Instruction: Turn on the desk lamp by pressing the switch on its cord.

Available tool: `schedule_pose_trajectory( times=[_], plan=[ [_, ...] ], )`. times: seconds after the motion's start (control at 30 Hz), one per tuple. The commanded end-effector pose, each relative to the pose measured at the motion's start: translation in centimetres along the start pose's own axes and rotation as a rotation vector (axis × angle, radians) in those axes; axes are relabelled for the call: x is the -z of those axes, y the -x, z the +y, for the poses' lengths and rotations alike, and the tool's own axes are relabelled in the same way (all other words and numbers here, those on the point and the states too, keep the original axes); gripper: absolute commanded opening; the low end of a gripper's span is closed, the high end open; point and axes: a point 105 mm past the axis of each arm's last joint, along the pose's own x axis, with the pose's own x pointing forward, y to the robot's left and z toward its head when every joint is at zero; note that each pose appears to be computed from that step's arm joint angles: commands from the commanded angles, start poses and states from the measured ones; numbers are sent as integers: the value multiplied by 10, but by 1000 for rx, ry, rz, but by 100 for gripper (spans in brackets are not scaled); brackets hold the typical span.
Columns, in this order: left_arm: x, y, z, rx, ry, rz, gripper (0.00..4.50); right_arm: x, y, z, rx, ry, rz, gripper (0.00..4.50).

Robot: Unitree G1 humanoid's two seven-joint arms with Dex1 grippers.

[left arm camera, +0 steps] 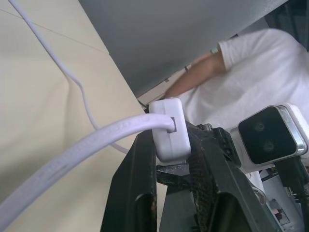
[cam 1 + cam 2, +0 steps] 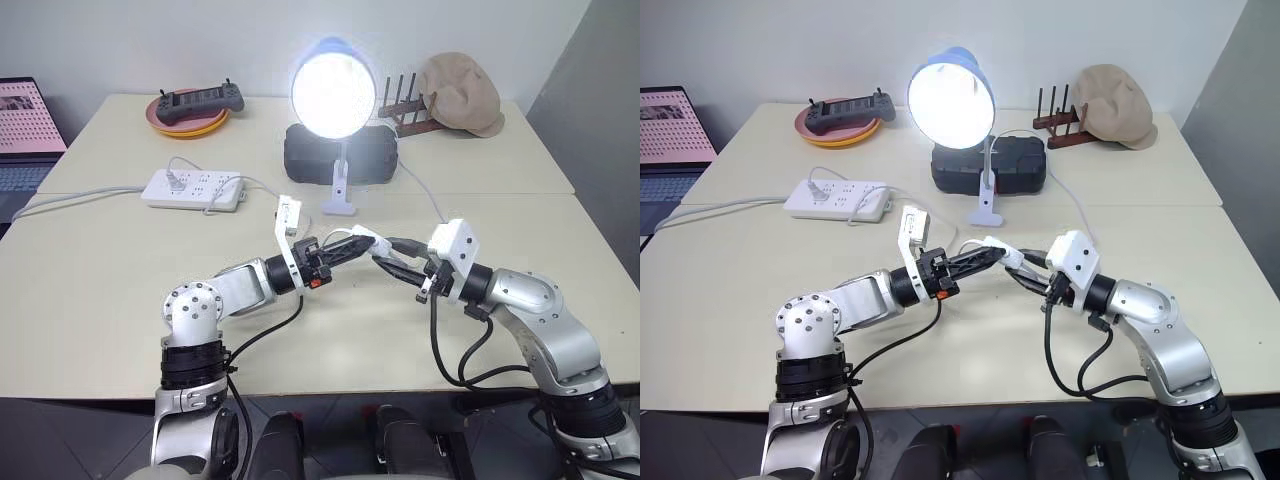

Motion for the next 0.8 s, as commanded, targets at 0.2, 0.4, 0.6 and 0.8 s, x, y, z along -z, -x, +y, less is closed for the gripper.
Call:
schedule_pose_trajectory(
  times=[0.2,0.4,0.6,0.8],
  plan=[
    [-1,-2,-13,51,-3,-3,55,-19,0,4,-15,63,-58,104],
    [0,-3,-10,19,-15,-2,55,-19,-1,3,-11,57,-59,104],
    [0,-1,-6,-10,-15,-7,55,-18,-1,3,-14,57,-59,104],
    [-1,-1,-7,-10,-20,-11,55,-18,-2,3,-19,57,-59,104]
  ],
)
